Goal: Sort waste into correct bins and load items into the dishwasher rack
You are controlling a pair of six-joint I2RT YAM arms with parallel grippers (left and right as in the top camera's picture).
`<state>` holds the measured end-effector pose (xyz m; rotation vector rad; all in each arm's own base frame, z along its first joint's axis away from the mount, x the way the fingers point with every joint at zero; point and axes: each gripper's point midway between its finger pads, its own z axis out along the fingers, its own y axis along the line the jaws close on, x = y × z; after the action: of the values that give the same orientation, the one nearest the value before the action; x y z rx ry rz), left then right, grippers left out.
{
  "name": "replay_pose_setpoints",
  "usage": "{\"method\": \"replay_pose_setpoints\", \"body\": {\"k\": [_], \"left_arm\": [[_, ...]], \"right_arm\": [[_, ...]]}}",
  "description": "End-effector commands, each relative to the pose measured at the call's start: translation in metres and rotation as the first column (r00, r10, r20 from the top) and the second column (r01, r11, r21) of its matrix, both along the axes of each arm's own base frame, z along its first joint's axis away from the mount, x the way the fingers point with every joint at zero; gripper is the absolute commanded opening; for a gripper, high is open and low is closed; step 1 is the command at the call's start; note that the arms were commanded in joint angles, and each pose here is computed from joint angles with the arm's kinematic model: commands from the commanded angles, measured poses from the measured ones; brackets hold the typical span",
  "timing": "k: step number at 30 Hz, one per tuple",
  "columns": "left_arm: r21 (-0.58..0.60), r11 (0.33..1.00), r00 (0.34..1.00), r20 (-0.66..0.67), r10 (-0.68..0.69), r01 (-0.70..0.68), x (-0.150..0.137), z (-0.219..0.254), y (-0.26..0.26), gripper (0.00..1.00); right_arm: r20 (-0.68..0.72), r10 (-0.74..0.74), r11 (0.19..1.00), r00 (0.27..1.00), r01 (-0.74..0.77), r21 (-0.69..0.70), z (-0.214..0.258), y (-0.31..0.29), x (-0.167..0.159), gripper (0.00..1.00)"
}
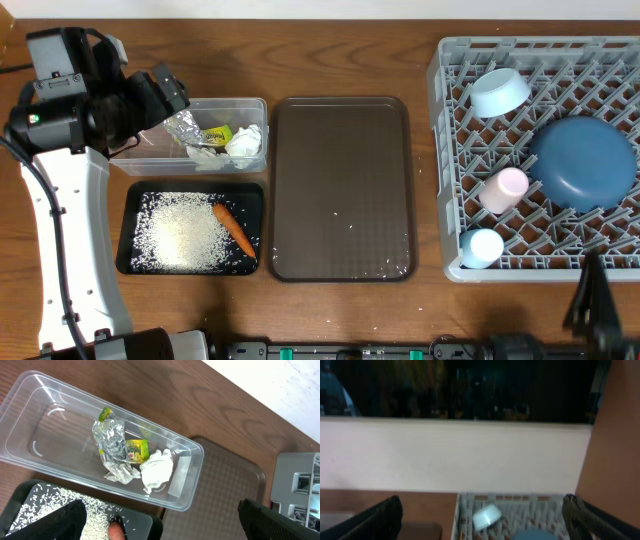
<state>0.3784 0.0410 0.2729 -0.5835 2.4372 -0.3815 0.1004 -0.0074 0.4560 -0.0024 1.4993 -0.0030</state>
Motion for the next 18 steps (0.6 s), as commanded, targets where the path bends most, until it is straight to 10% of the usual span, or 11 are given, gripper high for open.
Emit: {"method": "replay_pose_setpoints", "body": {"k": [1, 18], "left_arm": [[0.009, 1.0, 1.0, 0.02, 0.008, -0.008, -0.001, 0.008, 0.002, 0.99], [0.009, 1.0, 1.0, 0.02, 0.008, -0.008, -0.001, 0.008, 0.002, 0.99]], "right_arm": [[-0.003, 0.025, 0.999, 1.0, -0.024, 0.028, -0.01, 0.001, -0.018, 0.99], [0.003, 0.037, 0.997, 0.999, -0.037, 0.07, -0.081, 0.001, -0.027, 0.99]]}}
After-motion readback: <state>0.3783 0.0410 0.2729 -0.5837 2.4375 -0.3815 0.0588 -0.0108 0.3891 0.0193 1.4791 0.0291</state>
